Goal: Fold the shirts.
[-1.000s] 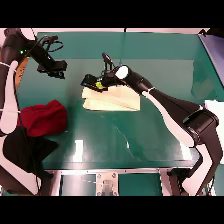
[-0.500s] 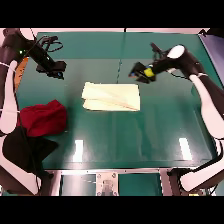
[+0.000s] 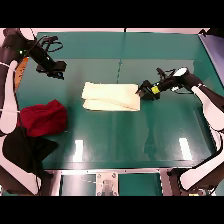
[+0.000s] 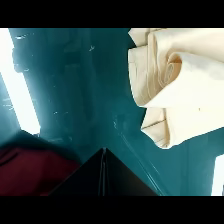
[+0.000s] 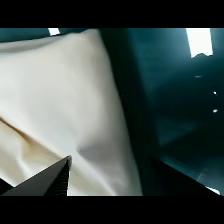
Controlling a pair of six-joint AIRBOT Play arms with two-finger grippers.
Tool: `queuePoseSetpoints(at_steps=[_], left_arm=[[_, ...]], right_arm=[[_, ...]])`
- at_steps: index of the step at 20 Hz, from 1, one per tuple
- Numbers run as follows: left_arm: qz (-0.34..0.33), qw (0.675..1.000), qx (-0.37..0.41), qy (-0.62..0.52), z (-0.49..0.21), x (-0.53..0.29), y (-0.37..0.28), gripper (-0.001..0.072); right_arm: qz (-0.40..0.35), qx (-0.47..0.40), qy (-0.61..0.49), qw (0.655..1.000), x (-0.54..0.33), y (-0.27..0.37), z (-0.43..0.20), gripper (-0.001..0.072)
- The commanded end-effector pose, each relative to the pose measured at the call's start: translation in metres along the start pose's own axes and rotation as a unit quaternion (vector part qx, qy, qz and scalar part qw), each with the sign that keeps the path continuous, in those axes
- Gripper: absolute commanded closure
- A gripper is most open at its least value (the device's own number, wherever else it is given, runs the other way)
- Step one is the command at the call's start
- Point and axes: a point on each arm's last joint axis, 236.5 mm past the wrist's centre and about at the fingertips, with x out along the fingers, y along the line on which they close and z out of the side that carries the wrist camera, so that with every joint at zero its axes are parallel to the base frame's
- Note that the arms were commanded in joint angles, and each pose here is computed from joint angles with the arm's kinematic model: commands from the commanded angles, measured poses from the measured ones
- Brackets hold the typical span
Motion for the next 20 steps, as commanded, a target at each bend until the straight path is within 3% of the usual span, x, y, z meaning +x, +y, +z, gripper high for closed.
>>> queuePoseSetpoints(at_steps=[1,2,3,4,5,12,20], left_arm=[[0.0,1.0,0.0,0.0,0.0,0.0,0.0,0.0685],[0.0,1.0,0.0,0.0,0.0,0.0,0.0,0.0685],[0.0,1.0,0.0,0.0,0.0,0.0,0.0,0.0685],[0.0,1.0,0.0,0.0,0.0,0.0,0.0,0.0685],[0.0,1.0,0.0,0.0,0.0,0.0,0.0,0.0685],[0.0,1.0,0.0,0.001,-0.001,0.0,0.0,0.0685],[-0.001,1.0,-0.001,0.006,-0.003,0.0,0.0,0.0685]], right_arm=[[0.068,0.004,0.014,0.998,0.032,0.024,-0.004,0.0166],[0.085,-0.006,0.016,0.996,0.036,0.036,-0.007,0.0287],[0.103,-0.02,0.016,0.994,0.036,0.049,-0.009,0.0505],[0.12,-0.027,0.016,0.992,0.032,0.062,-0.008,0.0666],[0.131,-0.036,0.015,0.991,0.024,0.074,-0.005,0.0699],[0.176,-0.107,-0.143,0.968,-0.171,0.14,0.048,0.0701],[0.154,0.006,-0.336,0.929,-0.383,0.01,0.079,0.0701]])
